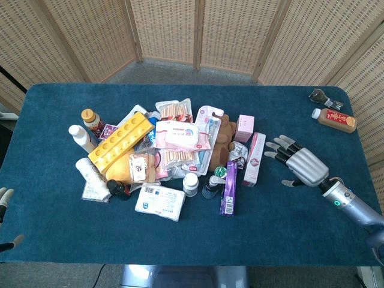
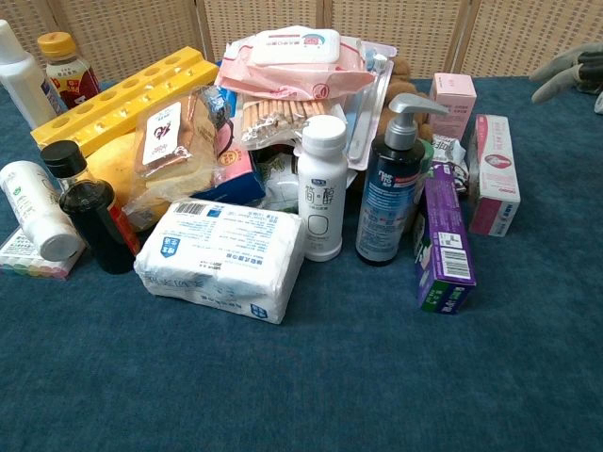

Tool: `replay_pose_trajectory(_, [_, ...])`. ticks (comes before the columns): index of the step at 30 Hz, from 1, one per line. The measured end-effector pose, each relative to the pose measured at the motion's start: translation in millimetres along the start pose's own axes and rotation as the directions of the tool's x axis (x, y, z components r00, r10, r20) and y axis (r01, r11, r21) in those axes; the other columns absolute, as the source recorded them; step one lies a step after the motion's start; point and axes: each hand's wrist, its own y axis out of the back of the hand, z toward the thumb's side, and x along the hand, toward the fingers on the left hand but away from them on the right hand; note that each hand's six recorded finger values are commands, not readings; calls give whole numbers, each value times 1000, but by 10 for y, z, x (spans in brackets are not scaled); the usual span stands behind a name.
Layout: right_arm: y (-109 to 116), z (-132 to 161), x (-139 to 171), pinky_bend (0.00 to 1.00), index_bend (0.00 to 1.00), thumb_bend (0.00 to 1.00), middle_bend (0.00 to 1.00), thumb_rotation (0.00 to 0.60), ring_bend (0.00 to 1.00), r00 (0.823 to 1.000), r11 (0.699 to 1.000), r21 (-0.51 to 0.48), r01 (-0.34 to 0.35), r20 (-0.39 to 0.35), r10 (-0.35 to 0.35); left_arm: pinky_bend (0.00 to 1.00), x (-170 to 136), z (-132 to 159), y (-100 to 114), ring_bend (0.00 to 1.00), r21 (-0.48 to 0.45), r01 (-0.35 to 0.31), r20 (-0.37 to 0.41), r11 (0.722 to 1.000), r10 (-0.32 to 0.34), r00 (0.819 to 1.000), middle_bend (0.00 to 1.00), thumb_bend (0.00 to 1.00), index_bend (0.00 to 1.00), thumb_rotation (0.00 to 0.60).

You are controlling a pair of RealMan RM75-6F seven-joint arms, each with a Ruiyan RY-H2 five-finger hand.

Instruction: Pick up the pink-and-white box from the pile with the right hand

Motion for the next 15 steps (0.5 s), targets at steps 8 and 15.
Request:
replay_pose_trajectory(8, [-132, 101, -128, 0, 190, 0, 0, 600, 0, 996, 1000, 7, -28, -83, 29, 0, -54, 29, 50, 0, 24, -3, -9, 1000, 3, 1000, 0, 0, 0, 600])
replay_pose_trajectory(15, [-205, 203, -242, 0, 189, 0, 0, 600, 0, 985, 997, 26, -70, -155, 73, 0, -68, 73, 65, 0, 40, 0, -8, 999, 0, 1000, 0, 0, 0, 600])
